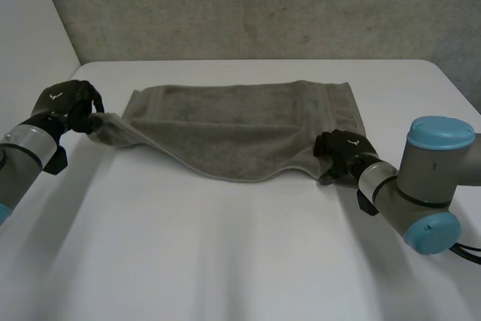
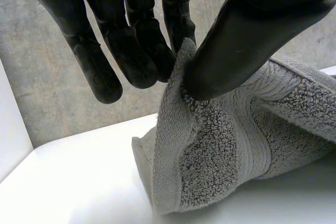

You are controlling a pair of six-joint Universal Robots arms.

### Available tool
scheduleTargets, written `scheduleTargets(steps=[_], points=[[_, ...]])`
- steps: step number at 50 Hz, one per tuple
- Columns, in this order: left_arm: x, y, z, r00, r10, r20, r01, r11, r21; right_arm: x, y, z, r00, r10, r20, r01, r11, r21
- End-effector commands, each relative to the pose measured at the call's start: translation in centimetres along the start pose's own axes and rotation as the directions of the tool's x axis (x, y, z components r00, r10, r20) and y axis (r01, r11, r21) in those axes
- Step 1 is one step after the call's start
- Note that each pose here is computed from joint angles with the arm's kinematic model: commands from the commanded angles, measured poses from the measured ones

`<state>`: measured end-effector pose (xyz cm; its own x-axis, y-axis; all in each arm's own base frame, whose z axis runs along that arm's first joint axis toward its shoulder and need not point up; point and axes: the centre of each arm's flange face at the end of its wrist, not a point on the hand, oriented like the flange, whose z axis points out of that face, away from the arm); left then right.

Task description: Fold the towel.

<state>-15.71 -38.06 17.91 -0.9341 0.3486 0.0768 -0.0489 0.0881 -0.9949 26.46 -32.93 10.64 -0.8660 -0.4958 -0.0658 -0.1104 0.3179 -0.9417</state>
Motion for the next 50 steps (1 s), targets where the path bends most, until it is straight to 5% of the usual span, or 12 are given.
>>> scheduleTargets(steps=[1, 18, 32, 50], points=[[0.1, 0.0, 0.0, 1.000, 0.000, -0.002, 0.000, 1.000, 0.000, -0.4, 0.2, 0.6, 1.000, -0.004, 0.009, 0.004, 1.000, -0.018], [0.2, 0.0, 0.0, 1.000, 0.001, -0.004, -0.001, 1.000, 0.001, -0.4, 0.6, 1.2, 1.000, -0.012, 0.011, 0.012, 1.000, -0.028], [1.7, -2.9, -1.3, 1.000, 0.009, -0.030, -0.007, 0.998, 0.060, 0.6, -6.3, -1.1, 0.999, -0.039, -0.015, 0.040, 0.992, 0.120], [5.2, -10.8, -9.4, 0.985, -0.059, -0.161, 0.093, 0.973, 0.211, 2.3, -11.4, -9.9, 0.981, -0.151, 0.126, 0.156, 0.987, -0.033]])
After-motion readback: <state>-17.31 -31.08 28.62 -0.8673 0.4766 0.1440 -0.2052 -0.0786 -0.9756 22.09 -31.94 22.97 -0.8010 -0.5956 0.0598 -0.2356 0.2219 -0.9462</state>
